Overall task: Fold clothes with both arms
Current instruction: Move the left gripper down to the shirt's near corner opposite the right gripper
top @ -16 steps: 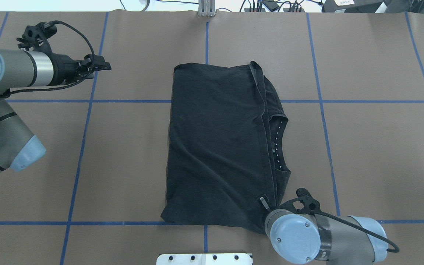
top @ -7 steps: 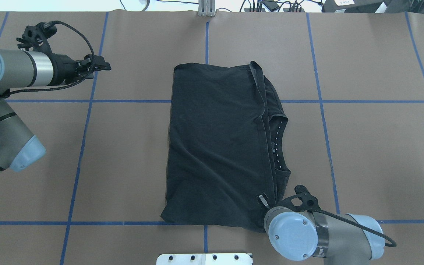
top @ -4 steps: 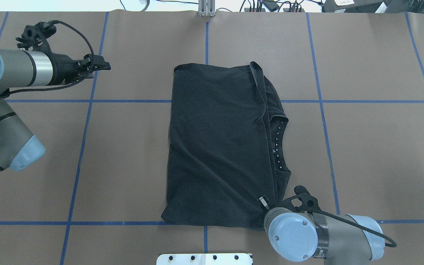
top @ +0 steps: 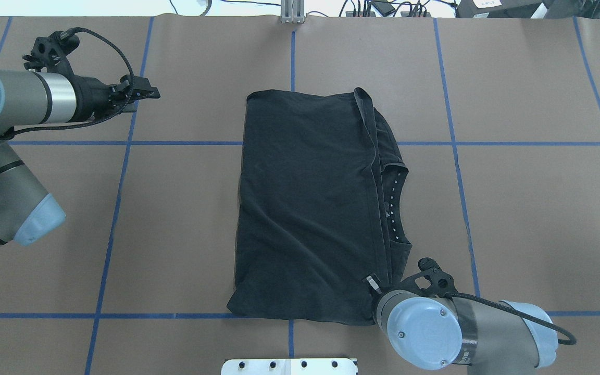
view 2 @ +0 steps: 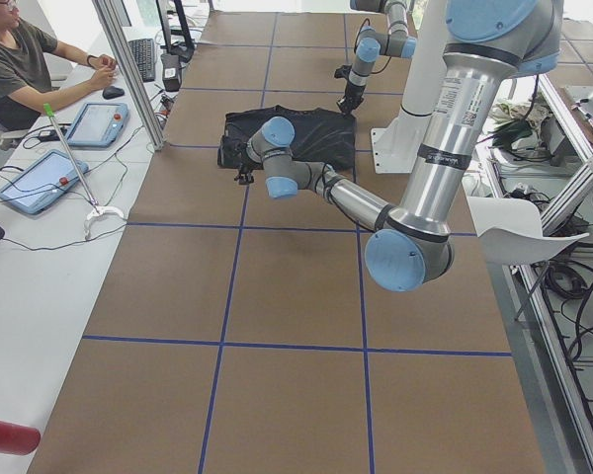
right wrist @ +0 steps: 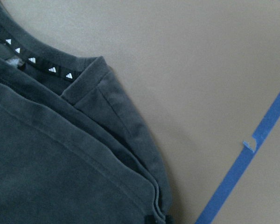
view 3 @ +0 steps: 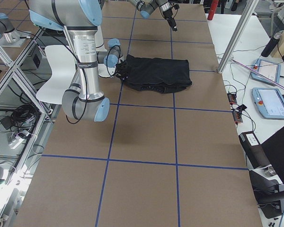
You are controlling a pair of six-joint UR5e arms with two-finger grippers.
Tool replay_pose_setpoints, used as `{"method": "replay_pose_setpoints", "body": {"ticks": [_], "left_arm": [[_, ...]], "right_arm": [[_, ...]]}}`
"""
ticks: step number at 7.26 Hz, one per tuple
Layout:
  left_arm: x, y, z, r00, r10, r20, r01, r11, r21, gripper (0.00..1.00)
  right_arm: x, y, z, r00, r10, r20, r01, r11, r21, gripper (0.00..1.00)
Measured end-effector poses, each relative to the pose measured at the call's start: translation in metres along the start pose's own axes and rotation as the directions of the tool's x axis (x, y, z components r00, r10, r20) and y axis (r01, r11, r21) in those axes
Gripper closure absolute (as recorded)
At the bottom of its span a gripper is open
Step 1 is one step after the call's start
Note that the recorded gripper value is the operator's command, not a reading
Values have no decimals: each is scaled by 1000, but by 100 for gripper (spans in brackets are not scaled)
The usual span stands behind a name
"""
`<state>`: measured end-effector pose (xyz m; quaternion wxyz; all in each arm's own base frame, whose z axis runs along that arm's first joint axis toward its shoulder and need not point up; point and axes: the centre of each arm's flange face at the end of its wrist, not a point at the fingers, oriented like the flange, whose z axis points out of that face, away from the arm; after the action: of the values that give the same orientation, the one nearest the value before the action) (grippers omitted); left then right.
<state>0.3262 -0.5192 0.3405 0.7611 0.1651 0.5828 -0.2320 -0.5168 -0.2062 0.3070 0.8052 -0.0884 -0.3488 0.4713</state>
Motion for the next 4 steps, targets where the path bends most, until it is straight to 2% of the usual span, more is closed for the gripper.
{"method": "replay_pose_setpoints", "body": {"ticks": [2, 4], "left_arm": [[24, 57, -17, 987, -152, -58, 149, 987, -62, 26], [42, 148, -22, 952, -293, -93, 284, 954, -95, 26]], "right_arm": [[1, -2, -4, 1000, -12, 0, 12, 1000, -3, 100], [1, -3, -3, 1000, -22, -5, 22, 1000, 0, 100]]}}
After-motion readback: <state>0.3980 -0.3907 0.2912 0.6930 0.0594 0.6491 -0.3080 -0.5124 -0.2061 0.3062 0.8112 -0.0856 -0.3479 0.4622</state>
